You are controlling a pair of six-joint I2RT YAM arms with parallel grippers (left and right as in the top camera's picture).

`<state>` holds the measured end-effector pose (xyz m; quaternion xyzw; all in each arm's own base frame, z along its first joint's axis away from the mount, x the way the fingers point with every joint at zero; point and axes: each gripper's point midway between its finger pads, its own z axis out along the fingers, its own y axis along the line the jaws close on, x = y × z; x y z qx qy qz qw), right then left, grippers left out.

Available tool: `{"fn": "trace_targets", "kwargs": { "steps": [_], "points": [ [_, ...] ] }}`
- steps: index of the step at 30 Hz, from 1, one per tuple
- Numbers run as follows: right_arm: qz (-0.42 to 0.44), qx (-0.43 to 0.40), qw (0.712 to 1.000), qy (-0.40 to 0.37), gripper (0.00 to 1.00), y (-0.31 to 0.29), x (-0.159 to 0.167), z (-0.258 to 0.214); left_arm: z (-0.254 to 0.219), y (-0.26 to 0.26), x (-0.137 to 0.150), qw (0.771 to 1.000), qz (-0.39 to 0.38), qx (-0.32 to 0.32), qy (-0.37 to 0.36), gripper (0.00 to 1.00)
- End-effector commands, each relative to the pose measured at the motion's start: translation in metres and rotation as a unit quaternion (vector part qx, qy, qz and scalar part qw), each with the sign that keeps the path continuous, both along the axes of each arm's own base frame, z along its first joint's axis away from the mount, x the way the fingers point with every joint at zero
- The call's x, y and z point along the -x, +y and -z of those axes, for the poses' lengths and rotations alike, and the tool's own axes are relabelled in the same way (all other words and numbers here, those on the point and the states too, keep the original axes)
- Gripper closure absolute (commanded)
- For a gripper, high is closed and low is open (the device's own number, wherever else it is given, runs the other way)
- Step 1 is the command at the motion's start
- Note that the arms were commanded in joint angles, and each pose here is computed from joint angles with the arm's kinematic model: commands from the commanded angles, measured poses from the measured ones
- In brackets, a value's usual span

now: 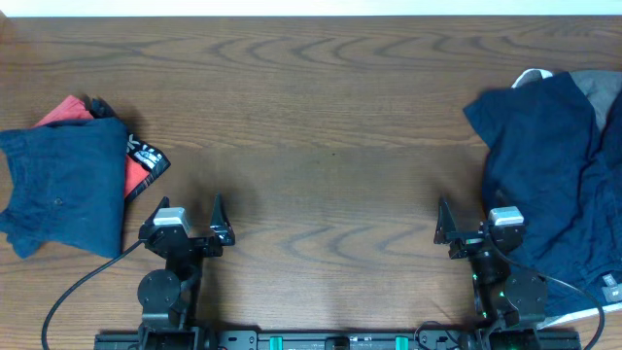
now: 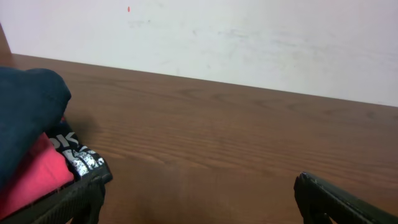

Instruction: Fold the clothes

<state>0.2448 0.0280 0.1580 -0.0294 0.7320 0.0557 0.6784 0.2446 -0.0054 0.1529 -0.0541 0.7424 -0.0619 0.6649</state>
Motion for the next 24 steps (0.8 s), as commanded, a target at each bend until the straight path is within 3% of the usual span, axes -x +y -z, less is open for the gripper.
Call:
{"fn": "trace_targets", "kwargs": {
  "steps": [1,7,16,24],
  "points": [
    [0.002,0.003,1.0,-0.001,0.01,-0.002,0.0,0.001,0.016,0.003,0.0,1.0,-0.005,-0.007,0.022,0.02],
    [0.003,-0.01,1.0,0.001,0.01,-0.002,0.0,0.001,0.014,0.0,0.001,0.999,-0.003,0.029,0.021,0.02],
    [0.049,-0.013,0.998,0.022,0.01,-0.017,-0.002,-0.005,-0.017,-0.001,-0.002,0.999,-0.001,0.029,0.03,0.02],
    [0.097,0.009,0.988,0.118,0.01,-0.033,-0.014,-0.012,-0.035,-0.002,-0.024,0.991,-0.001,0.028,0.13,0.02]
  ]
}}
